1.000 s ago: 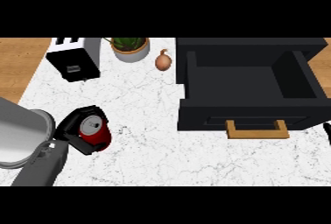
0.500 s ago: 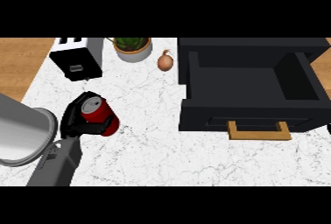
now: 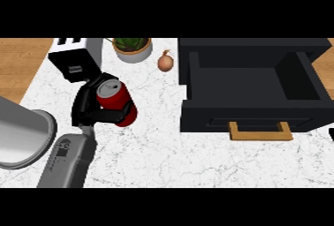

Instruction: Pick up the can, place it into the drawer and close the drawer

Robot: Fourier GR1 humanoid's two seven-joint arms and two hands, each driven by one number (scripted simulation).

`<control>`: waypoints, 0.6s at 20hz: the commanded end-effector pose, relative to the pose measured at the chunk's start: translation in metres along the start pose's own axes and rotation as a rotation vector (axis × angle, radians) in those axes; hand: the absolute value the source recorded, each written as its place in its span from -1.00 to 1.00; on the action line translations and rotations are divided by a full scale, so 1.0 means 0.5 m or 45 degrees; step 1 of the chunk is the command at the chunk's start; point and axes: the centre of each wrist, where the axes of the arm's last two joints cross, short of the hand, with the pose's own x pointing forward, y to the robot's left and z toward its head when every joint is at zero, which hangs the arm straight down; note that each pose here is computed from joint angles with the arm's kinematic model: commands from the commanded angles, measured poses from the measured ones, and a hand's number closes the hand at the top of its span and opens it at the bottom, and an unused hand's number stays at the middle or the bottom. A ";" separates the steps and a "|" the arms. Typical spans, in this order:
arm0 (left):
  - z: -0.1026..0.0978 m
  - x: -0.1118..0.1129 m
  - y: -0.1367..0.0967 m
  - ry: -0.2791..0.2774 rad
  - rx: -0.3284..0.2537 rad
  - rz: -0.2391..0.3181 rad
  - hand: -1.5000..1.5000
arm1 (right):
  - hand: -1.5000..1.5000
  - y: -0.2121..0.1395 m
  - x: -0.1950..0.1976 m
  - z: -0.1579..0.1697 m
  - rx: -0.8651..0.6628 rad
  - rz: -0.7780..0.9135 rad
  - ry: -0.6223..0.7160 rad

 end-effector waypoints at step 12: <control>-0.085 0.273 -0.250 -0.081 -0.130 -0.058 1.00 | -1.00 -0.034 0.005 -0.010 0.011 0.009 -0.008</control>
